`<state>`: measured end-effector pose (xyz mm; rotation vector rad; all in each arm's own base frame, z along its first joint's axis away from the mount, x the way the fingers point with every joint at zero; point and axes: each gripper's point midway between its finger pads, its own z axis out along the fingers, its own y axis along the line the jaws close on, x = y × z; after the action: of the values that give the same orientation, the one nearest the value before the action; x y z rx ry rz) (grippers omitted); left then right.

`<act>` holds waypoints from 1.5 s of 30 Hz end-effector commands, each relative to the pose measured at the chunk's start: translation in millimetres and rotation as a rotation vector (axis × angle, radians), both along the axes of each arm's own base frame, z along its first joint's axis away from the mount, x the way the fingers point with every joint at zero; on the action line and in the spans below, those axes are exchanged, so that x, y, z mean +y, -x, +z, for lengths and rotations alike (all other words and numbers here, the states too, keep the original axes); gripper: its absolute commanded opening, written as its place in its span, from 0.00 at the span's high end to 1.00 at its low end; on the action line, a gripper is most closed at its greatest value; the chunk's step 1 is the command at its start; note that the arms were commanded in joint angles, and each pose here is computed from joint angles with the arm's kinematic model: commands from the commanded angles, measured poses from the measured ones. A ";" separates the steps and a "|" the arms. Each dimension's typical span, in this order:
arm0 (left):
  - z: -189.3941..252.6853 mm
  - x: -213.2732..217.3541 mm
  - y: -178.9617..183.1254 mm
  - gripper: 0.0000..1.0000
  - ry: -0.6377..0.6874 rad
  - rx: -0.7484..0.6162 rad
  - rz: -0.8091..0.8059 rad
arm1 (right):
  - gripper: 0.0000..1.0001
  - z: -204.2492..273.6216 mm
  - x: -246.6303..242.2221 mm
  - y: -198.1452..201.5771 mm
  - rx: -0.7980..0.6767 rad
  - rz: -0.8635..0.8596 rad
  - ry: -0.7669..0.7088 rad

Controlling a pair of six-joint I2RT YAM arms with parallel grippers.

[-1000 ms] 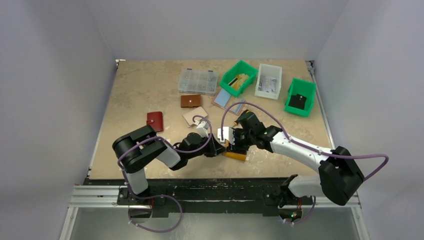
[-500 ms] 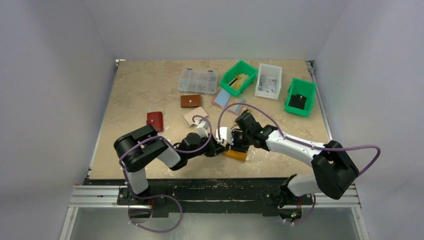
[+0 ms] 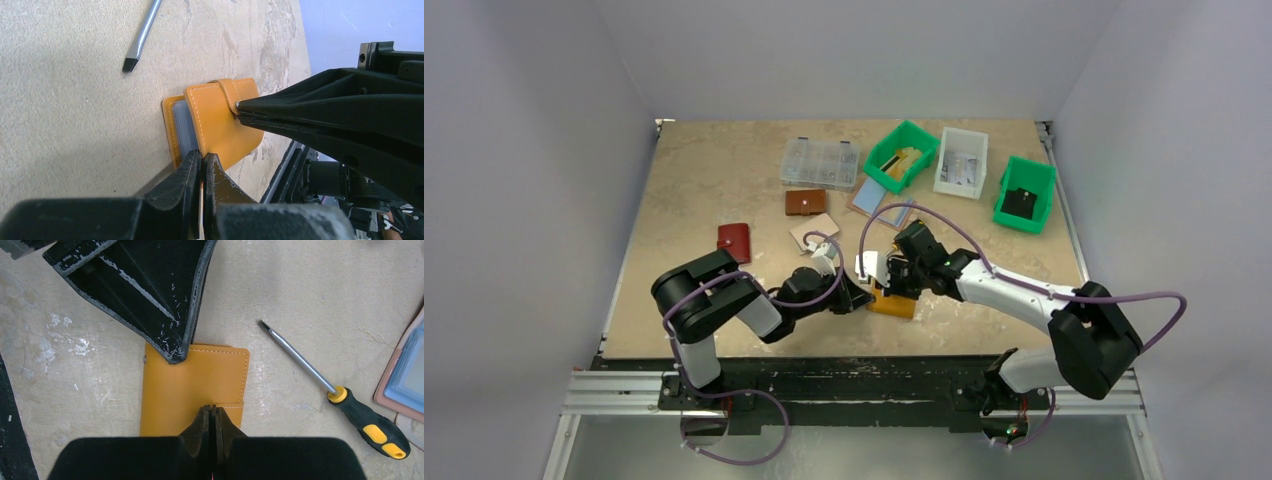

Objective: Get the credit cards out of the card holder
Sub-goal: Open the card holder at the center of the board.

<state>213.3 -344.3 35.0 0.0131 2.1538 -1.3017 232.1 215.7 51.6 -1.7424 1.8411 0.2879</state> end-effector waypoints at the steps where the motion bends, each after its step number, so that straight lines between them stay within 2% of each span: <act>1: -25.0 14.8 12.6 1.00 -0.072 0.037 -0.021 | 1.00 19.8 -17.3 -28.6 -0.104 -0.114 0.016; 12: -23.8 20.3 17.4 1.00 -0.077 0.020 -0.031 | 1.00 25.3 -35.1 -52.0 -0.158 -0.245 0.032; 17: -10.3 19.4 19.0 1.00 -0.070 -0.060 -0.073 | 1.00 37.0 -30.8 -51.2 -0.086 -0.247 -0.084; 21: 0.9 22.7 16.0 1.00 -0.128 -0.172 -0.114 | 1.00 45.8 -27.2 -49.2 -0.032 -0.249 -0.165; 23: 4.7 26.0 13.3 0.97 -0.179 -0.216 -0.128 | 1.00 48.6 -25.3 -47.0 -0.013 -0.244 -0.187; 26: 6.2 33.3 6.9 0.85 -0.264 -0.239 -0.119 | 1.00 53.5 -22.3 -43.8 0.014 -0.234 -0.222; 30: 10.4 42.5 3.9 0.74 -0.308 -0.250 -0.092 | 1.00 54.7 -20.9 -41.6 0.031 -0.229 -0.242; 32: 11.6 46.4 3.8 0.72 -0.321 -0.249 -0.083 | 1.00 46.3 -12.7 -26.6 0.115 -0.181 -0.269; 33: 11.6 48.6 3.9 0.70 -0.330 -0.245 -0.077 | 0.94 38.9 -13.2 -18.9 0.146 -0.136 -0.243; 35: 15.6 53.7 2.9 0.67 -0.343 -0.246 -0.056 | 0.66 31.3 -9.7 -6.5 0.223 -0.083 -0.232; 37: 19.9 62.6 1.8 0.64 -0.357 -0.237 -0.015 | 0.51 27.3 -8.2 -4.0 0.251 -0.079 -0.225; 38: 24.9 68.3 0.1 0.62 -0.355 -0.241 0.019 | 0.26 26.2 -7.4 -3.4 0.249 -0.079 -0.221; 39: 28.9 74.3 0.1 0.58 -0.348 -0.239 0.052 | 0.05 26.9 -5.0 -2.6 0.239 -0.073 -0.222; 41: 42.8 85.9 0.3 0.47 -0.305 -0.244 0.123 | 0.01 28.5 -0.6 0.8 0.230 -0.057 -0.227; 42: 47.8 91.9 1.5 0.36 -0.279 -0.238 0.160 | 0.01 29.7 1.3 0.8 0.222 -0.056 -0.229; 44: 59.7 104.3 2.3 0.09 -0.200 -0.206 0.256 | 0.01 30.3 5.0 -2.4 0.194 -0.068 -0.229; 45: 63.1 109.5 3.5 0.01 -0.169 -0.192 0.289 | 0.01 30.4 7.1 -4.5 0.178 -0.077 -0.225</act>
<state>205.9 -261.6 91.2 0.1579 2.0448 -0.9190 229.9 207.3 64.4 -1.5505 1.9894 0.6279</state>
